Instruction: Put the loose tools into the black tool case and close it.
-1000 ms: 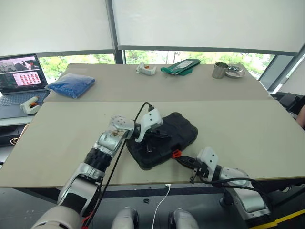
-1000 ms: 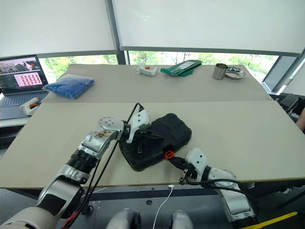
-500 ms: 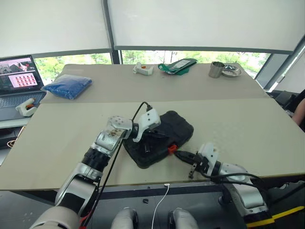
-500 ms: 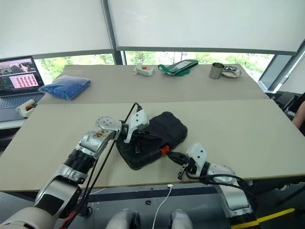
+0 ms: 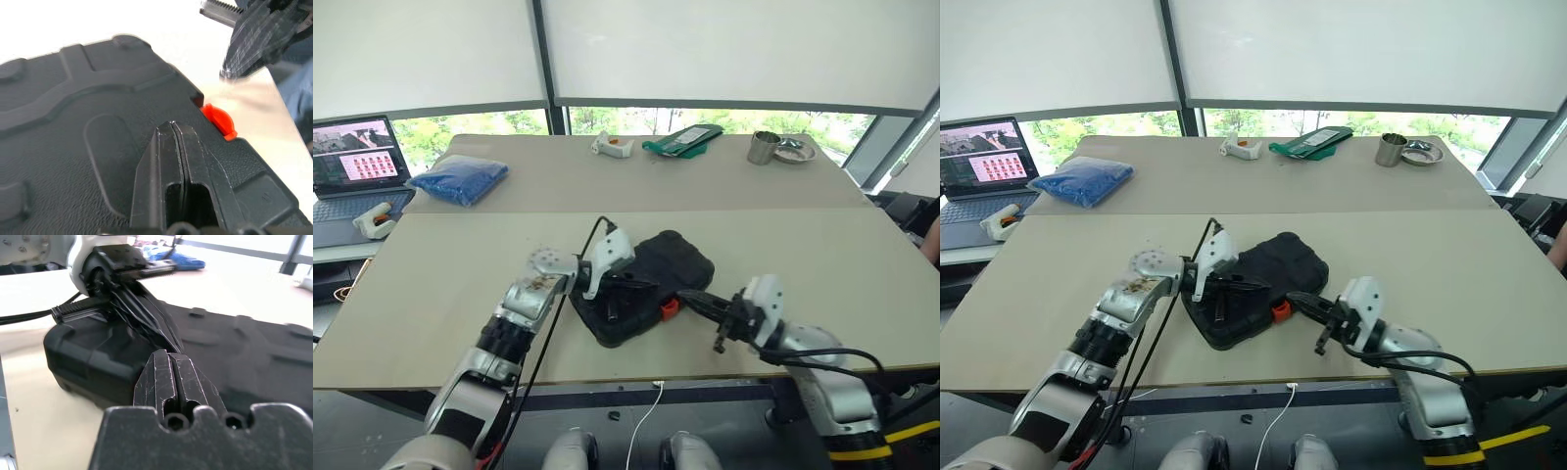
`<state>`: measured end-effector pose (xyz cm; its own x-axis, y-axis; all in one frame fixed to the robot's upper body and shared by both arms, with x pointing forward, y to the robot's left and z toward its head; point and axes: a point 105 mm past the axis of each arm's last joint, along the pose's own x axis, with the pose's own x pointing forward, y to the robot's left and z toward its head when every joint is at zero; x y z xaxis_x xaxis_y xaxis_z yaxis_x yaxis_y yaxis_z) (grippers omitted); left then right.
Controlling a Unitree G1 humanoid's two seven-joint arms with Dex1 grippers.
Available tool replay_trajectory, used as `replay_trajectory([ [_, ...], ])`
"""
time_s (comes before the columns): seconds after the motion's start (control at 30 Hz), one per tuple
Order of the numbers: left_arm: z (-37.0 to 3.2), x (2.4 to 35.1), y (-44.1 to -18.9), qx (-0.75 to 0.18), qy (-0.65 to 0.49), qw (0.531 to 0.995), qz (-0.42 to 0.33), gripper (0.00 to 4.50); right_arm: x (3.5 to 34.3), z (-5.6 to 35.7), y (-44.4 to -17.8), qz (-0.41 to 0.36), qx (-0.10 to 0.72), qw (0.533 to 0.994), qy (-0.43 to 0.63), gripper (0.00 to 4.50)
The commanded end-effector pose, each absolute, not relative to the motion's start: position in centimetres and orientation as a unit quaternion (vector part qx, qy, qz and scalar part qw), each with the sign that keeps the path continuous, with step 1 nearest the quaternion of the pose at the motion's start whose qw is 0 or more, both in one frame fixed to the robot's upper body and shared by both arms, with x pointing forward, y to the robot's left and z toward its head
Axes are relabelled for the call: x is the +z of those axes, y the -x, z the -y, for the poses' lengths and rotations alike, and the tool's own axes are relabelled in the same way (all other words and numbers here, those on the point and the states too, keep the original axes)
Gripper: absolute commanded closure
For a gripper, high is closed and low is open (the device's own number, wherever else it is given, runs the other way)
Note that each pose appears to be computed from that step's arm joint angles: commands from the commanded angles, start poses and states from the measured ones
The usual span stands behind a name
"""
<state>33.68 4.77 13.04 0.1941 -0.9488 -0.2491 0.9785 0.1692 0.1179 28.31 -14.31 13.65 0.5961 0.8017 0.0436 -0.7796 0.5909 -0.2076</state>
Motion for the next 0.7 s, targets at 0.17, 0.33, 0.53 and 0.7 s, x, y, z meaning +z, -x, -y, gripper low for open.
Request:
replay_trajectory([
  [0.17, -14.4, 15.4, -32.2, -0.567, -0.140, 0.812, 0.001, 1.90, 14.0, 19.5, -25.9, 0.051, 0.438, 0.880, 0.178, 2.29],
  [0.33, -21.7, 13.7, -31.2, -0.464, -0.203, 0.862, -0.023, 0.21, 13.4, 22.4, -25.3, 0.036, 0.426, 0.875, 0.227, 0.60],
  [0.53, -26.3, 10.9, -28.3, -0.409, -0.229, 0.880, -0.076, 0.00, 13.1, 24.6, -25.8, 0.030, 0.417, 0.866, 0.276, 0.01],
  [0.7, -26.7, 10.5, -27.8, -0.391, -0.226, 0.889, -0.074, 0.00, 13.3, 25.4, -26.5, 0.031, 0.414, 0.862, 0.289, 0.01],
])
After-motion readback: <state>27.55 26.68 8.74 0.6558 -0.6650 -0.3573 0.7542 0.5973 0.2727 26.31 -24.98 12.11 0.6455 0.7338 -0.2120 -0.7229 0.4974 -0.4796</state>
